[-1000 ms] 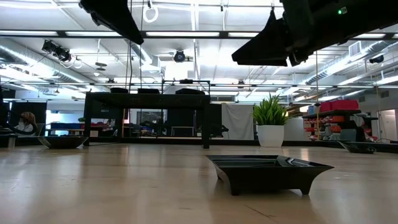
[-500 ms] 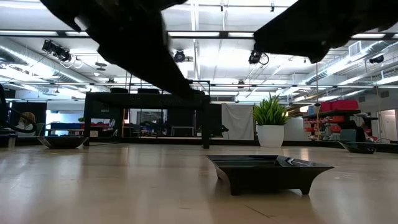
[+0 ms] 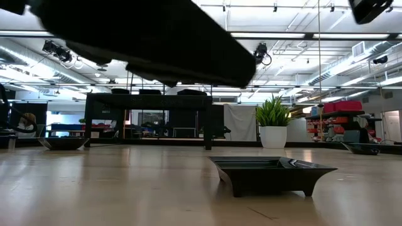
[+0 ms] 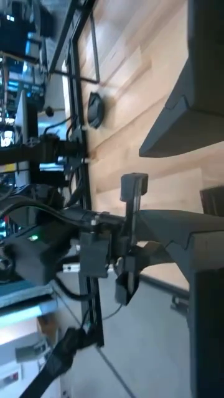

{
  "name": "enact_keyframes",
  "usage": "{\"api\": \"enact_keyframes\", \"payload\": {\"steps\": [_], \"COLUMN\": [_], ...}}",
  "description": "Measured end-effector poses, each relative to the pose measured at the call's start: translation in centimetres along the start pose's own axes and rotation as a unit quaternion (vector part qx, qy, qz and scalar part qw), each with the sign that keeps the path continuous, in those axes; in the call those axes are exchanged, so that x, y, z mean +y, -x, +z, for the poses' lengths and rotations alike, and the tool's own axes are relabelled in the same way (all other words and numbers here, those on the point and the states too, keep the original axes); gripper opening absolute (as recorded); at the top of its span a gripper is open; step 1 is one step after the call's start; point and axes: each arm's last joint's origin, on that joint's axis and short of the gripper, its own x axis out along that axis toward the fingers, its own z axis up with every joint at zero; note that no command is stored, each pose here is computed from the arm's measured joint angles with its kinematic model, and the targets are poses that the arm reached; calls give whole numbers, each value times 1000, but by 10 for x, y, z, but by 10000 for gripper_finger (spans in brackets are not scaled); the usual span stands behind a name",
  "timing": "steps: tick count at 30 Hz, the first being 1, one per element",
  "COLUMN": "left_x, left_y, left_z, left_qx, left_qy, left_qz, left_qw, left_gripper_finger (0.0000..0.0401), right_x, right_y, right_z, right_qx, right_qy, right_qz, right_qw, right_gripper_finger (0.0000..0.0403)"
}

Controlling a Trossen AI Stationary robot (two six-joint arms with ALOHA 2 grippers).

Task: Pick & Place Mini shaped plates
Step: Stack the black square plate on top of the black square plates on the shelf

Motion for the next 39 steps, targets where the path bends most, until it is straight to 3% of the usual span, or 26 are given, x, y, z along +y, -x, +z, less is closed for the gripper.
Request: {"api": "enact_keyframes", "payload": {"steps": [7, 12, 20, 39], "left_x": [-25, -29, -29, -28], "left_y": [-14, -30, -39, -39], "left_z": [0, -2, -3, -7], "left_qx": [-4, 46, 100, 114], "left_qy": [-24, -27, -32, -26], "left_qz": [60, 98, 166, 162], "left_qw": [998, 994, 981, 980], "left_gripper_finger": [133, 153, 129, 41], "right_x": [8, 11, 13, 14], "right_y": [10, 13, 17, 18], "right_z": [-1, -2, -3, -6], "right_qx": [2, 2, 4, 13], "right_qy": [-18, -24, -25, -25], "right_qz": [21, 29, 36, 36], "right_qw": [1000, 999, 999, 999], "right_gripper_finger": [148, 148, 148, 148]}}
